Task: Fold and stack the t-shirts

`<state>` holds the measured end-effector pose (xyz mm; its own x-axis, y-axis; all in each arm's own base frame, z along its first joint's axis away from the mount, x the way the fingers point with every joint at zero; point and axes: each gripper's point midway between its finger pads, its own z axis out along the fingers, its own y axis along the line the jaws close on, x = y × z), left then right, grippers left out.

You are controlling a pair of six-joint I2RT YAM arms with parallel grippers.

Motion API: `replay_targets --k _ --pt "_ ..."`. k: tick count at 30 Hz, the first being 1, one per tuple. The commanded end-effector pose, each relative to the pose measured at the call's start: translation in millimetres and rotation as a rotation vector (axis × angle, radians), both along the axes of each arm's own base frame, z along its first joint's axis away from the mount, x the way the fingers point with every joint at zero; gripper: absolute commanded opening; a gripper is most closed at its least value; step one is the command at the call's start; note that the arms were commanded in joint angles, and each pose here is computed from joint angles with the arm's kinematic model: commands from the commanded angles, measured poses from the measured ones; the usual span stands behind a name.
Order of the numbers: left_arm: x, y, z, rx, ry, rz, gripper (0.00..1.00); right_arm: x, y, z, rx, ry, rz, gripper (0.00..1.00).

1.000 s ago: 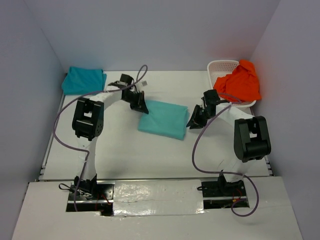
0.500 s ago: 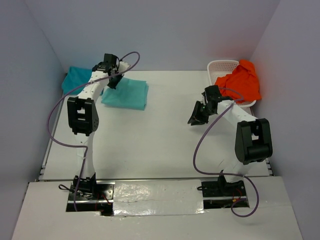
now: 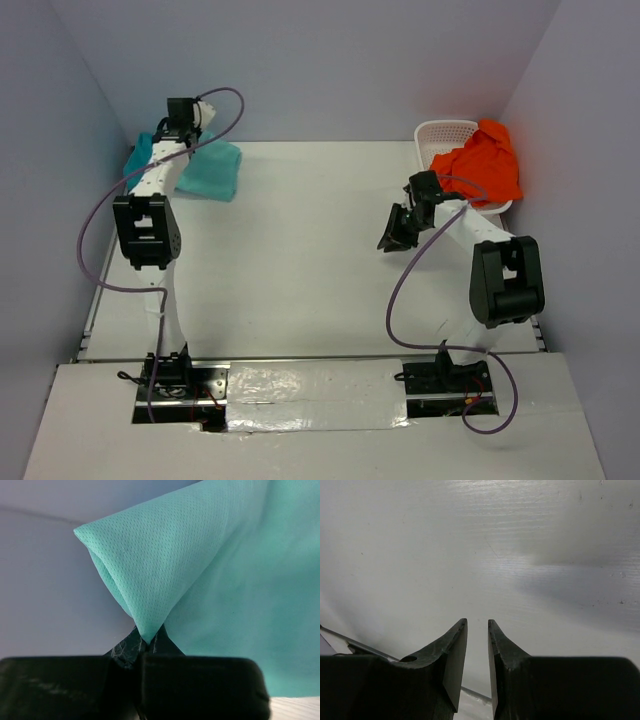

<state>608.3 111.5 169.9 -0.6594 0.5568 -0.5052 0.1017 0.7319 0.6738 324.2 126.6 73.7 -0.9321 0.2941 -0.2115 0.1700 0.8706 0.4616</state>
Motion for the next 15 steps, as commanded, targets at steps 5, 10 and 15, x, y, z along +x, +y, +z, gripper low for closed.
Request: replay_targets --k 5,10,15 --pt "-10 86 69 -0.071 -0.26 0.151 0.0 1 -5 -4 -0.029 0.028 0.014 0.31" --pt "-5 109 58 -0.07 -0.286 0.133 0.0 7 -2 -3 -0.025 0.046 0.024 0.31" --pt "10 127 17 -0.071 -0.211 0.155 0.0 9 2 -1 -0.013 0.068 0.031 0.31"
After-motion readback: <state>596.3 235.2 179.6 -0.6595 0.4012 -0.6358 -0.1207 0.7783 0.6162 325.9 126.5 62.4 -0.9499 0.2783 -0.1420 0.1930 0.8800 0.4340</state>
